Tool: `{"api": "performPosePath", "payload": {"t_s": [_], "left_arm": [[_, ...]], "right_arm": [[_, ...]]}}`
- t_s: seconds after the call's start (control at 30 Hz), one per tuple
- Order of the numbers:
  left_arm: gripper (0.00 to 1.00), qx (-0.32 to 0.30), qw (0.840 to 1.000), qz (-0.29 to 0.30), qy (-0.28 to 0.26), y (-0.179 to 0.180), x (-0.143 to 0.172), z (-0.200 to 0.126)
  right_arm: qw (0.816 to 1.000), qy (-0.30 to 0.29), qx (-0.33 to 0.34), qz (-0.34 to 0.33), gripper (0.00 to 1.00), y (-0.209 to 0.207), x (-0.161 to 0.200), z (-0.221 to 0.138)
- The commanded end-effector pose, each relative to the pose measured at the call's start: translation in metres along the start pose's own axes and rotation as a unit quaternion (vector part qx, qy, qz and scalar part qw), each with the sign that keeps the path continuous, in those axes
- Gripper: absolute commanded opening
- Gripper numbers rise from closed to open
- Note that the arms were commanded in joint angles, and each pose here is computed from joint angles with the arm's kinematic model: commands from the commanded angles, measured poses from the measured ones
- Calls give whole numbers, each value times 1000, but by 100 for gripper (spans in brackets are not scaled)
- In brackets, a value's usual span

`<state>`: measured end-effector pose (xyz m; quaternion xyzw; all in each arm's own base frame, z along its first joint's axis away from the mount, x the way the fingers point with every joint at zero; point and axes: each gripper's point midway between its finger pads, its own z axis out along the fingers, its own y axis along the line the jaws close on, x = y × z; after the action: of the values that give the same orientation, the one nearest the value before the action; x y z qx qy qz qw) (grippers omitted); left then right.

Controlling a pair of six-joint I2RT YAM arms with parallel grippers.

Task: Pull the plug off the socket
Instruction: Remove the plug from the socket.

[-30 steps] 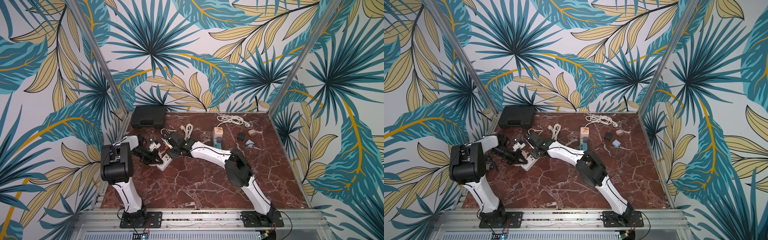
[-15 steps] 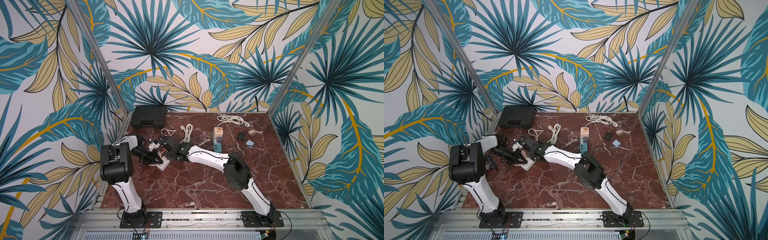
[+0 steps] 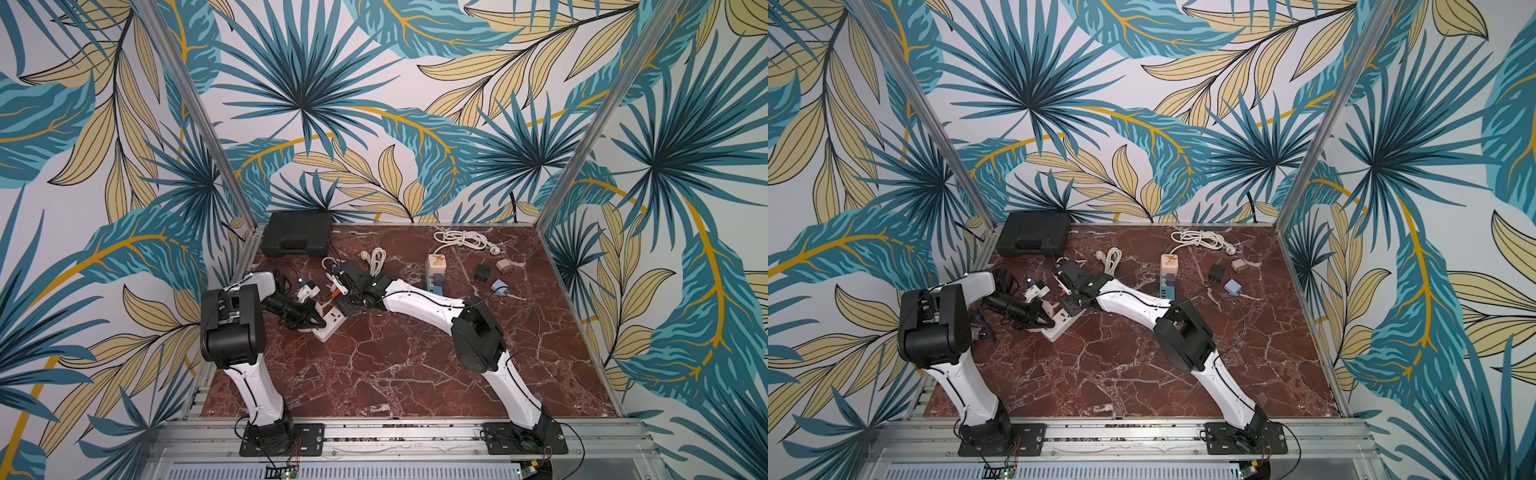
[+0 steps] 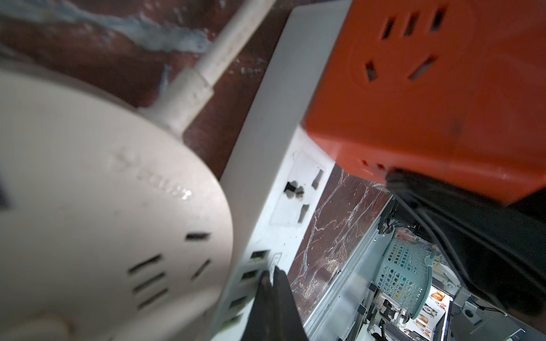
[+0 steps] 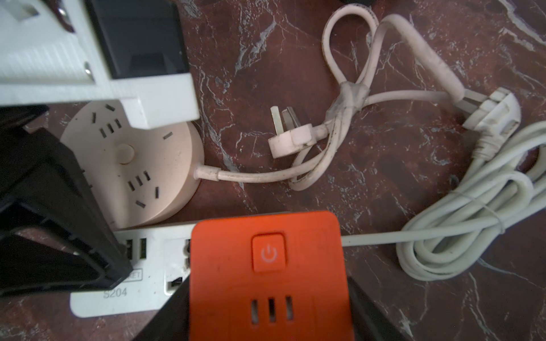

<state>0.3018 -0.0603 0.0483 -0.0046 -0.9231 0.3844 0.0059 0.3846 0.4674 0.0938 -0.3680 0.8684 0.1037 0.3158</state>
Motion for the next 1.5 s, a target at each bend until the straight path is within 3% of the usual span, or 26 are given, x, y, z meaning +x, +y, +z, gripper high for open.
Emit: {"api": "performPosePath", "payload": {"t_s": [0.0, 0.23, 0.33, 0.67, 1.0, 1.2, 1.47], "left_arm": [[0, -72, 997, -3, 17, 44, 5, 12], [0, -71, 997, -4, 16, 44, 5, 12], [0, -71, 997, -4, 16, 44, 5, 12], [0, -69, 997, -4, 15, 43, 5, 12], [0, -64, 998, -1, 11, 40, 4, 11], [0, -31, 999, 32, -15, 16, -1, 0], [1, 44, 982, 160, -85, -65, 1, -46]], "right_arm": [[999, -49, 7, -18, 0, 19, -29, -12], [992, -43, 78, -94, 0, 30, -18, -1], [993, -48, 73, -83, 0, 31, -21, -3], [998, -34, -44, 32, 0, 21, -37, -21], [998, -51, 45, -11, 0, 16, -35, -27], [996, -34, 74, 46, 0, -18, -34, -60], [981, 71, 86, 159, 0, -115, 14, -100]]}}
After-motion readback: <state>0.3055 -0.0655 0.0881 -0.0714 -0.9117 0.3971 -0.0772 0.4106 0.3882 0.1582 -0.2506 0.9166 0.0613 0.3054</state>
